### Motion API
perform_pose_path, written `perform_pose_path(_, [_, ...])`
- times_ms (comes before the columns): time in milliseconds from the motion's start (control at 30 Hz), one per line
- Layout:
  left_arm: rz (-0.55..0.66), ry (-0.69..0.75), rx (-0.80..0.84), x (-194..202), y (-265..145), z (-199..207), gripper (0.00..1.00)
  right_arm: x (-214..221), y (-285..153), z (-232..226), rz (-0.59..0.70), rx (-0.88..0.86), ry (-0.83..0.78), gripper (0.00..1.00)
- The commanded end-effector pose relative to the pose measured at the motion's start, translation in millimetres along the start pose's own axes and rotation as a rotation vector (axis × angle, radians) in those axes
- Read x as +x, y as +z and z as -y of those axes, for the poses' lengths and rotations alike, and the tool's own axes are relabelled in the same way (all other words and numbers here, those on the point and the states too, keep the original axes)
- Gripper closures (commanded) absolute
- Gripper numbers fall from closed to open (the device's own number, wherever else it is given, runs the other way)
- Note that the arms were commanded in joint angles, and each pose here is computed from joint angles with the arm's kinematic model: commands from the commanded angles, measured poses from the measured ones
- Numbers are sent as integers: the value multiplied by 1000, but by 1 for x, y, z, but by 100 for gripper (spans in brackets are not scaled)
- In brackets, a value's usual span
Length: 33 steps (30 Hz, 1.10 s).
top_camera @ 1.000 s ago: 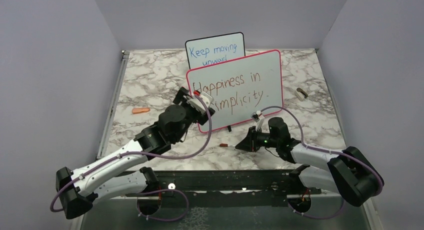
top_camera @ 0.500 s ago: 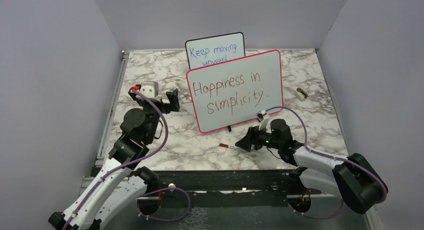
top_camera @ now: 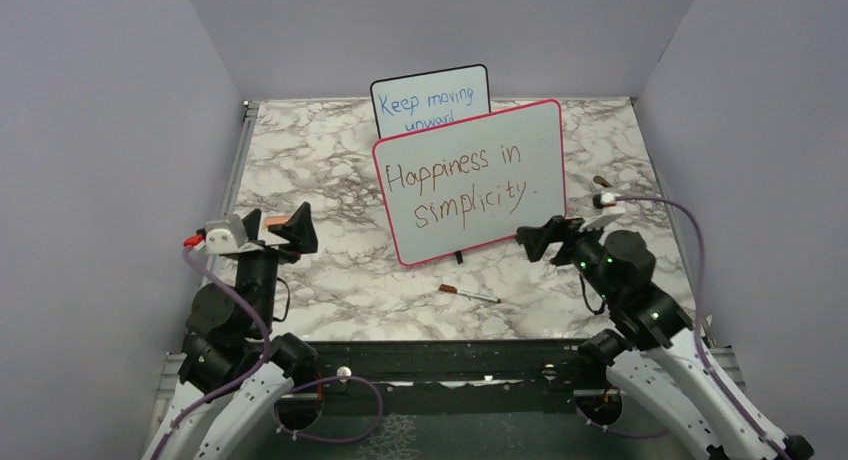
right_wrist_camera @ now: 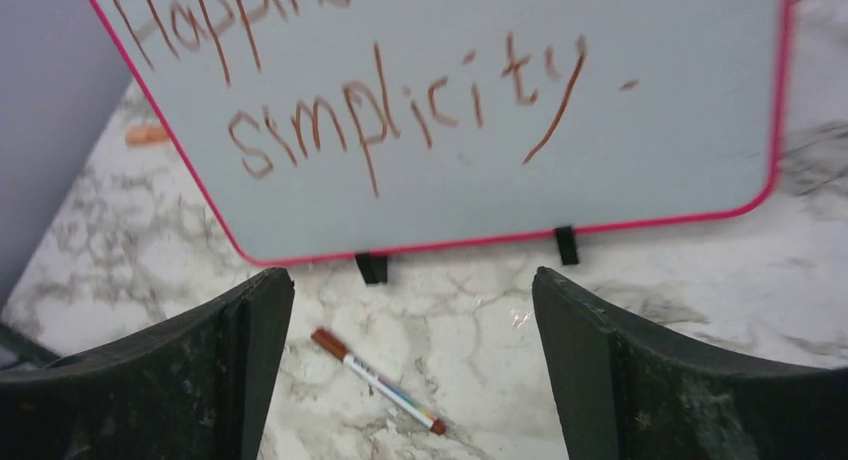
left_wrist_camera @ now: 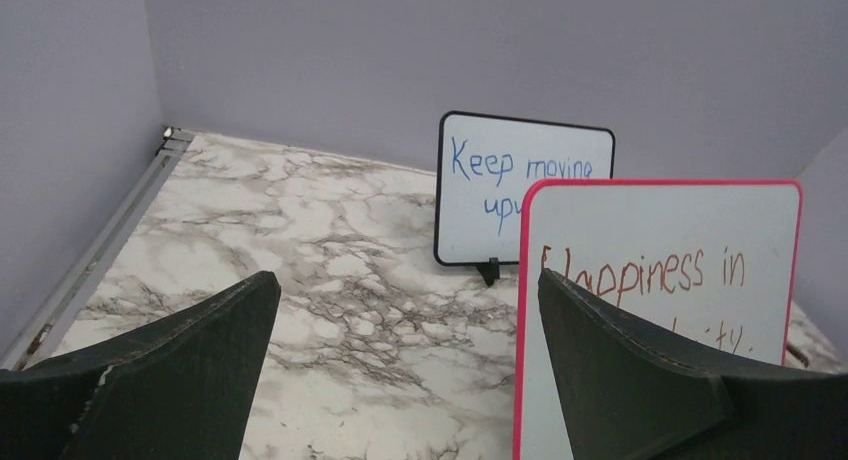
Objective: Write a sentence on the whiteboard
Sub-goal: Reset both arms
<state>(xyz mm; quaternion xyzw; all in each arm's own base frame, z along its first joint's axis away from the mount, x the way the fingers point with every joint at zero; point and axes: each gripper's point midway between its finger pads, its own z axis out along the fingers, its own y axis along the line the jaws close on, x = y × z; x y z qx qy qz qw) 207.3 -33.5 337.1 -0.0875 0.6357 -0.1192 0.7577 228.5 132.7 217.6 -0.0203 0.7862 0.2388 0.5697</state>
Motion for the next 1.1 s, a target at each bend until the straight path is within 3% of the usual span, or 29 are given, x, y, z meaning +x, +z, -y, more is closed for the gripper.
perform_pose_path(0, [28, -34, -27, -1, -19, -17, 1, -53, -52, 41, 134, 254, -60, 3])
perform_pose_path(233, [81, -57, 20, -12, -35, -18, 1, -89, -103, 77, 315, 444, -114, 0])
perform_pose_path(500, [55, -41, 29, -3, -36, -18, 1, -89, -122, 91, 437, 478, -69, 0])
perform_pose_path(1067, [63, -53, 15, -3, -35, -19, 1, -86, -123, 95, 451, 494, -49, 0])
